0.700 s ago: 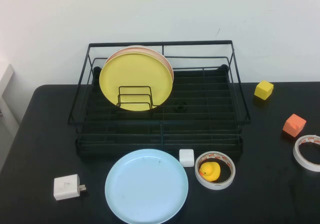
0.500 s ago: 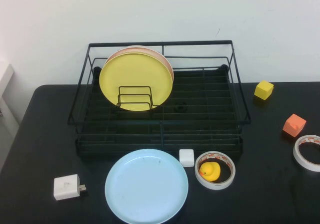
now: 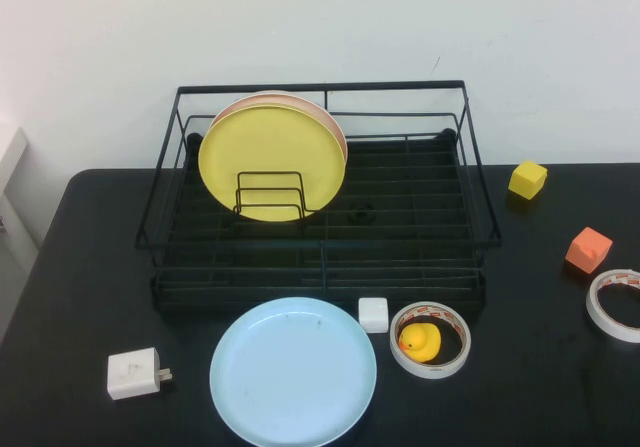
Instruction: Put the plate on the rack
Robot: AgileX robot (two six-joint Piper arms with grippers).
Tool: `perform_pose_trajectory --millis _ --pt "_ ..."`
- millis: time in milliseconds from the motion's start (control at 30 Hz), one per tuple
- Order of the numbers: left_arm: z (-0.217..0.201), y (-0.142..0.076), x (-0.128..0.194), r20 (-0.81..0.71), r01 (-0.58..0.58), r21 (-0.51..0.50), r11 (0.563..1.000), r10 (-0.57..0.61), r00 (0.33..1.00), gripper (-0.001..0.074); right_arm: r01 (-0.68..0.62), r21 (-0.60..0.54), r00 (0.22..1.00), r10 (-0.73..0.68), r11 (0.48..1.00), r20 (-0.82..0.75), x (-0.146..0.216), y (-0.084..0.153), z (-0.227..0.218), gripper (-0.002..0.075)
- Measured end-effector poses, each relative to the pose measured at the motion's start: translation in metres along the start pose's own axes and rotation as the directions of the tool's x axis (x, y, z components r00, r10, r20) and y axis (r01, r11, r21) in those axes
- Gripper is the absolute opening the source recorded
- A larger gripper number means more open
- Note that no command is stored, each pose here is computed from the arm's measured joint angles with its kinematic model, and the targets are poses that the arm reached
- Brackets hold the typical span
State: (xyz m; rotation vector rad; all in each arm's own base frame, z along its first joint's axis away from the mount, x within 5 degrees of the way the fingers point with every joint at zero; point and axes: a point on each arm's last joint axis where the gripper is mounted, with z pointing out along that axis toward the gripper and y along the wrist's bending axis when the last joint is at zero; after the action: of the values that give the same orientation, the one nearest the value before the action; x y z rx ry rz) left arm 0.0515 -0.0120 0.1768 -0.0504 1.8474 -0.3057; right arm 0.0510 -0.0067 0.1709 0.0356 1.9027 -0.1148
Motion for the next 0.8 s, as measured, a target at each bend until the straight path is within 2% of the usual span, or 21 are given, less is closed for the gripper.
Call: perform_pose_trajectory --millis 800 --pt "0.0 0.0 0.0 0.0 0.0 0.0 1.0 0.0 1.0 -0.0002 0.009 0.004 1.0 -0.009 1.0 0.0 0.0 -0.0004 0.0 -0.0002"
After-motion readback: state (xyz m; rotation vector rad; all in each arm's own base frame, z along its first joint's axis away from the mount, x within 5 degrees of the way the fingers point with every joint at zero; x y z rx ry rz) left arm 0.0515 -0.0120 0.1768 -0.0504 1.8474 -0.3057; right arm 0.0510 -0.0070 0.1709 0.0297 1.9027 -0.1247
